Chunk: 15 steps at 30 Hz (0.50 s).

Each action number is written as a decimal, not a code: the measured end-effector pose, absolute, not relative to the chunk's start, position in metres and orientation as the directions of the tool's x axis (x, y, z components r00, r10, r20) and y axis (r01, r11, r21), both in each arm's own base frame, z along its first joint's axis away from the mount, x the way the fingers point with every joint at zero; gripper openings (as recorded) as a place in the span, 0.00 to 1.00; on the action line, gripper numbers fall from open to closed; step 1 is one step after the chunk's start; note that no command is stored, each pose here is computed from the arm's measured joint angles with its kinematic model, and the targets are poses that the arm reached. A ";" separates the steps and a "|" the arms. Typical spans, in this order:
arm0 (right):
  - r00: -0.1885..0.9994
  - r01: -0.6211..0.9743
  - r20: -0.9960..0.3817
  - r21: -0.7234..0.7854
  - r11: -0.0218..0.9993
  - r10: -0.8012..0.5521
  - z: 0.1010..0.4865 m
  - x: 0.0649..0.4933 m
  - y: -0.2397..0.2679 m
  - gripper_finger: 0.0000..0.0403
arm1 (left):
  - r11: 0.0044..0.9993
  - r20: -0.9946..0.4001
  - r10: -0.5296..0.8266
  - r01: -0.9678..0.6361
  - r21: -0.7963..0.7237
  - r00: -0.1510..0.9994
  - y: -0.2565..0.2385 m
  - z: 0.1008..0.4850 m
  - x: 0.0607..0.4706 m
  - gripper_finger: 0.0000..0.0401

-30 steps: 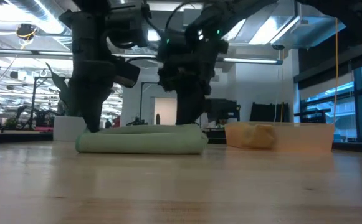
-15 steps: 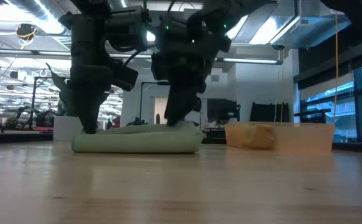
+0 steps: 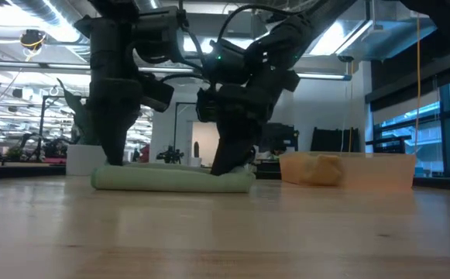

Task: Roll microfiber towels into tight, uniform cylinder then place into a basket
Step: Roll the green microfiber towel

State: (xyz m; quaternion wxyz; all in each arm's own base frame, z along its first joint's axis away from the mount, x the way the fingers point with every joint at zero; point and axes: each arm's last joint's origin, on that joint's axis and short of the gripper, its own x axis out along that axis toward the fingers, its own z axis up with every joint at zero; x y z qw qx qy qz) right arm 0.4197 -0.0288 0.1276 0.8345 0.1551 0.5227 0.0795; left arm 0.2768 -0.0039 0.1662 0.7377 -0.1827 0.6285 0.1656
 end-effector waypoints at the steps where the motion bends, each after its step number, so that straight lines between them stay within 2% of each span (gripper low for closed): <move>1: 0.441 0.029 -0.848 0.343 0.939 0.296 0.128 0.420 -0.029 0.33 | 0.878 -0.988 0.019 -0.475 -0.058 0.155 -0.004 0.166 0.277 0.03; 10: 0.446 0.033 -0.844 0.348 0.937 0.298 0.127 0.420 -0.028 0.33 | 0.863 -0.990 0.005 -0.501 -0.069 0.144 0.002 0.166 0.276 0.19; 15: 0.446 0.051 -0.844 0.356 0.933 0.297 0.126 0.420 -0.028 0.33 | 0.827 -0.989 -0.033 -0.553 -0.106 0.141 0.014 0.175 0.270 0.21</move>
